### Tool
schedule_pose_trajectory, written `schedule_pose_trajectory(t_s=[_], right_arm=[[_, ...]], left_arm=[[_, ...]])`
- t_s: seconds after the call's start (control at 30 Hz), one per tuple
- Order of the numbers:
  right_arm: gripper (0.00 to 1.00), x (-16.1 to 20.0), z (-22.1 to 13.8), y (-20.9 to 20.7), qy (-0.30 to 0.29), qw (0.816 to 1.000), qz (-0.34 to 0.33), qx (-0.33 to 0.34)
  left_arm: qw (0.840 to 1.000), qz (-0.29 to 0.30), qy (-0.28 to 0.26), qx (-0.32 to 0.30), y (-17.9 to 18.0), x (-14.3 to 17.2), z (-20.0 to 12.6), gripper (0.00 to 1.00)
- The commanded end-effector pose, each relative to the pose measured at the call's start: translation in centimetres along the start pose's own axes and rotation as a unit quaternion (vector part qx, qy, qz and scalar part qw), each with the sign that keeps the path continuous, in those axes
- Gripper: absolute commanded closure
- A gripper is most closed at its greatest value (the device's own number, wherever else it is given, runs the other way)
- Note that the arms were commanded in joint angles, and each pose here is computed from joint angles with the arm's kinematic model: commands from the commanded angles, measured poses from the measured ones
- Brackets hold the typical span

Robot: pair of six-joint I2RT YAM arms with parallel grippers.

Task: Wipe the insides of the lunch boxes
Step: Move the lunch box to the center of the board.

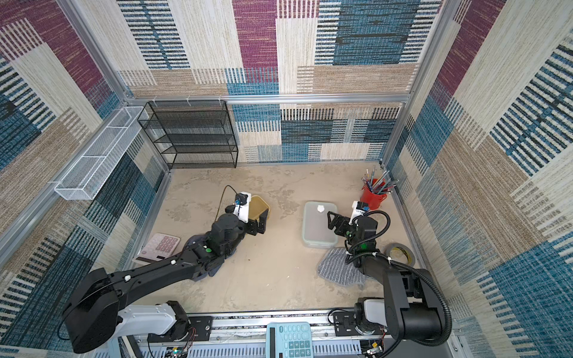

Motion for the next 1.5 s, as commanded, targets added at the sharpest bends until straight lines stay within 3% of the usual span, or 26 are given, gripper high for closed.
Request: schedule_pose_trajectory(t_s=[0.0, 0.27, 0.53, 0.8, 1.13, 1.47], right_arm=[[0.09, -0.4, -0.2, 1.1, -0.009, 0.999, 0.023, -0.044], [0.18, 0.4, 0.3, 1.3, 0.010, 0.996, 0.058, -0.072], [0.31, 1.0, 1.5, 2.2, 0.031, 0.990, 0.087, -0.110], [0.33, 1.6, 2.4, 2.8, 0.034, 0.985, 0.111, -0.126], [0.33, 1.2, 3.4, 3.3, 0.030, 0.980, 0.130, -0.145], [0.34, 1.2, 5.0, 3.9, 0.041, 0.973, 0.156, -0.164]], left_arm=[[0.998, -0.034, 0.016, 0.044, -2.5, 0.4, 1.1, 0.00], [0.976, -0.099, 0.096, 0.169, -7.3, 2.6, 4.4, 0.00], [0.952, -0.145, 0.164, 0.213, -9.6, 5.0, 6.5, 0.00], [0.925, -0.200, 0.230, 0.228, -10.7, 7.6, 8.1, 0.03], [0.910, -0.249, 0.243, 0.225, -10.6, 8.8, 9.8, 0.08], [0.912, -0.264, 0.228, 0.214, -9.7, 7.8, 12.0, 0.09]])
Point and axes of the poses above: each gripper's point midway between its finger pads, its own z axis out along the fingers, its own y axis along the line the jaws close on, x = y × z, the point moved 6 cm from there along -z, back along the fingers
